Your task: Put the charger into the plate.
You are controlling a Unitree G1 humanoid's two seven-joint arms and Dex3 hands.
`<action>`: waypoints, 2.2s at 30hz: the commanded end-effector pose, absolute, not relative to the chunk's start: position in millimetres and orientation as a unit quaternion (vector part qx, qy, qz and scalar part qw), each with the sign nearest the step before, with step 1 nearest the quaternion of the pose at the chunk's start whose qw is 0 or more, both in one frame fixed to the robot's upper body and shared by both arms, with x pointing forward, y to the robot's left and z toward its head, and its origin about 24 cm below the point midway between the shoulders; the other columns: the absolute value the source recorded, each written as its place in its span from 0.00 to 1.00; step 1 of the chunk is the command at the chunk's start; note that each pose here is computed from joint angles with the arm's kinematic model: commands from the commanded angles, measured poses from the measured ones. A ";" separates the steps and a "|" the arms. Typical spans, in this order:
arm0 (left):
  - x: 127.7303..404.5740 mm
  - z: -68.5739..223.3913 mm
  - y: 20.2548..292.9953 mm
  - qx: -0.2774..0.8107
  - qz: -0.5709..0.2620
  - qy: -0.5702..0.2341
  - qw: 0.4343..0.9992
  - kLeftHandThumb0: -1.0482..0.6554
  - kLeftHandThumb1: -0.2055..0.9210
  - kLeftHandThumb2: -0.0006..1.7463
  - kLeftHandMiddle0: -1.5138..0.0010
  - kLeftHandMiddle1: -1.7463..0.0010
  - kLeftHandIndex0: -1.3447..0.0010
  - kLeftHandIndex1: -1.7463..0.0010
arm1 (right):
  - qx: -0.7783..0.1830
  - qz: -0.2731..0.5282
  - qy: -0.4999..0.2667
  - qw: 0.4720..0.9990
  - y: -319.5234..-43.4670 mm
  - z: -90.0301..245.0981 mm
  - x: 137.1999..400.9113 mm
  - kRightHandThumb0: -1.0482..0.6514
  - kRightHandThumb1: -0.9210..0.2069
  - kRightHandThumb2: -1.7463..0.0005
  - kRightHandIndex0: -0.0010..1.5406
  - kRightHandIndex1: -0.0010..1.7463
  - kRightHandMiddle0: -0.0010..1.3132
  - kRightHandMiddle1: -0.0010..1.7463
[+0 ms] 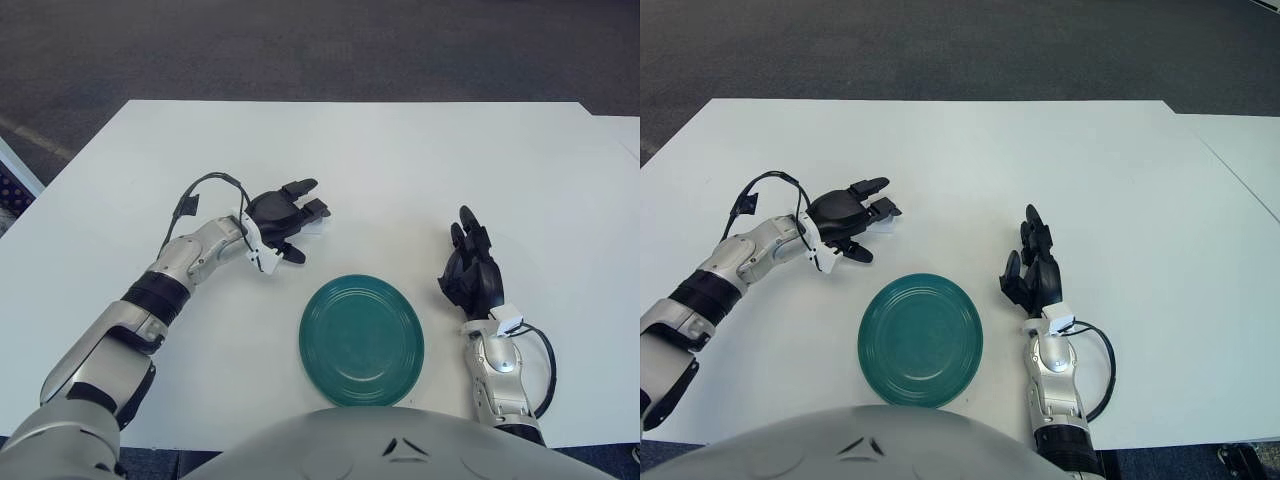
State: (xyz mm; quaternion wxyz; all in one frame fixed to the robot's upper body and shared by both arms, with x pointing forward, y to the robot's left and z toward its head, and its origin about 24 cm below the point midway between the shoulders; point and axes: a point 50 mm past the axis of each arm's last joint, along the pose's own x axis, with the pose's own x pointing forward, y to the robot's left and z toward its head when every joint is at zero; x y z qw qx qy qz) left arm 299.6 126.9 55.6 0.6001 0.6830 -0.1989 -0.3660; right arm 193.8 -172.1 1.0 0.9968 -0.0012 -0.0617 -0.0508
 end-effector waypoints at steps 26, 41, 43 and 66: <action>322.8 55.2 133.2 0.739 -0.205 -0.208 0.607 0.00 1.00 0.40 1.00 1.00 1.00 0.85 | 0.020 -0.050 0.065 0.996 -162.5 -48.6 163.9 0.13 0.00 0.51 0.01 0.00 0.00 0.09; 324.4 55.7 128.4 0.732 -0.185 -0.194 0.626 0.00 1.00 0.40 1.00 1.00 1.00 1.00 | 0.022 -0.053 0.070 0.996 -162.7 -50.2 164.6 0.14 0.00 0.52 0.02 0.01 0.00 0.12; 324.7 55.0 127.5 0.730 -0.188 -0.188 0.630 0.00 1.00 0.40 1.00 1.00 1.00 1.00 | 0.022 -0.053 0.071 0.996 -162.7 -50.5 164.7 0.14 0.00 0.51 0.02 0.01 0.00 0.12; 319.5 50.7 124.0 0.727 -0.260 -0.133 0.621 0.00 1.00 0.43 1.00 1.00 1.00 1.00 | 0.022 -0.051 0.076 0.996 -164.1 -51.4 163.1 0.12 0.00 0.50 0.02 0.00 0.00 0.09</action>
